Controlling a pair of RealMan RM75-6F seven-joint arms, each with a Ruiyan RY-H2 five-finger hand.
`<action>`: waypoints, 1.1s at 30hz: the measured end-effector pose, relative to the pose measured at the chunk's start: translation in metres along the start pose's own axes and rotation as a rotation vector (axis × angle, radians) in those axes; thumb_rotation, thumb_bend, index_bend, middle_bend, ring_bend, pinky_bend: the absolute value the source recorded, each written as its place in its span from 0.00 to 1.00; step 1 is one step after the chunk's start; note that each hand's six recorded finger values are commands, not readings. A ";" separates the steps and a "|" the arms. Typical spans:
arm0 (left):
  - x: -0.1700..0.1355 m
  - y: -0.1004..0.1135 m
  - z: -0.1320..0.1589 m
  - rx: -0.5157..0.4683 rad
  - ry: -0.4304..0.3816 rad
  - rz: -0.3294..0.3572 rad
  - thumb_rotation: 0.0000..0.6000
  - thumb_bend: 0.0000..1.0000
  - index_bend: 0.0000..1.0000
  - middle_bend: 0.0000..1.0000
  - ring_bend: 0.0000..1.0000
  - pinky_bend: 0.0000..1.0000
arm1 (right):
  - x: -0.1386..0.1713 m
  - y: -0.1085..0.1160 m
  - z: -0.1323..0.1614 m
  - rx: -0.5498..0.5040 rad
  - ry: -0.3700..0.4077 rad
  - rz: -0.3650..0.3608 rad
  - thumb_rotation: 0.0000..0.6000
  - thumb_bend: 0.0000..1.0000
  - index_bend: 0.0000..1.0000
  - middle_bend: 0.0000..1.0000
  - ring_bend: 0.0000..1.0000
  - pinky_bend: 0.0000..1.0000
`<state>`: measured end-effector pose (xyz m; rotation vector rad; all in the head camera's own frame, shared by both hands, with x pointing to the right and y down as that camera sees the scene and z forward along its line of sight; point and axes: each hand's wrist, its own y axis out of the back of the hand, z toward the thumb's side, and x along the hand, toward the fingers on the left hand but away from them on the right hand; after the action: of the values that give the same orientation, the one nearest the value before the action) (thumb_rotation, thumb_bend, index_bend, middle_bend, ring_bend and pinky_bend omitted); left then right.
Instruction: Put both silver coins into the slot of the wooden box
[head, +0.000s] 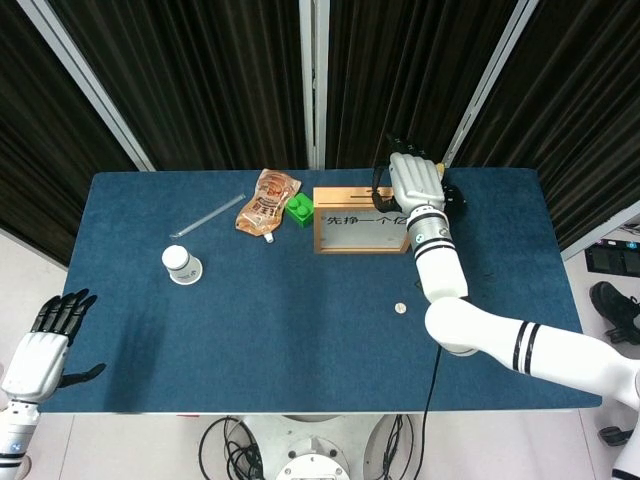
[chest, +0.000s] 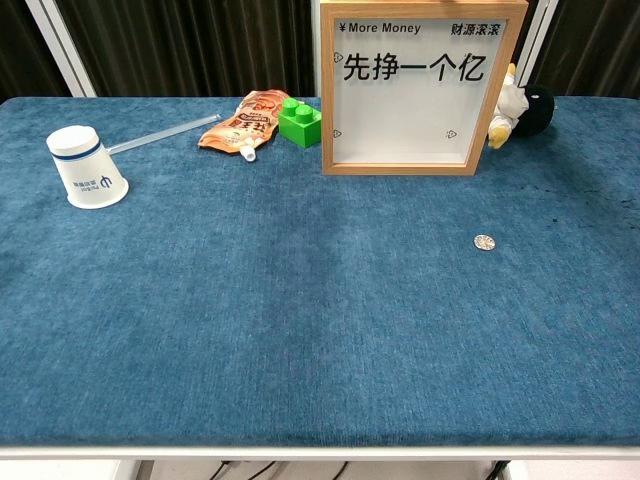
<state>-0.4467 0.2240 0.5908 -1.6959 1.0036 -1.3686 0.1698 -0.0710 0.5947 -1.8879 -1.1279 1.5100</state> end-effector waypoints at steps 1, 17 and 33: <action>0.000 0.000 0.000 0.000 0.000 0.000 1.00 0.00 0.03 0.01 0.00 0.00 | -0.001 -0.001 0.000 0.003 -0.004 0.007 1.00 0.36 0.76 0.00 0.00 0.00; 0.000 -0.002 -0.004 -0.005 0.013 -0.005 1.00 0.00 0.03 0.01 0.00 0.00 | -0.011 -0.010 0.001 0.064 -0.019 0.055 1.00 0.37 0.76 0.00 0.00 0.00; 0.000 -0.003 -0.009 -0.008 0.026 -0.007 1.00 0.00 0.03 0.01 0.00 0.00 | -0.017 -0.015 0.000 0.058 -0.030 0.060 1.00 0.37 0.76 0.00 0.00 0.00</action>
<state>-0.4550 0.2248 0.5948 -1.6925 1.0202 -1.3963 0.1648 -0.0764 0.6156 -1.8812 -1.0374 1.5915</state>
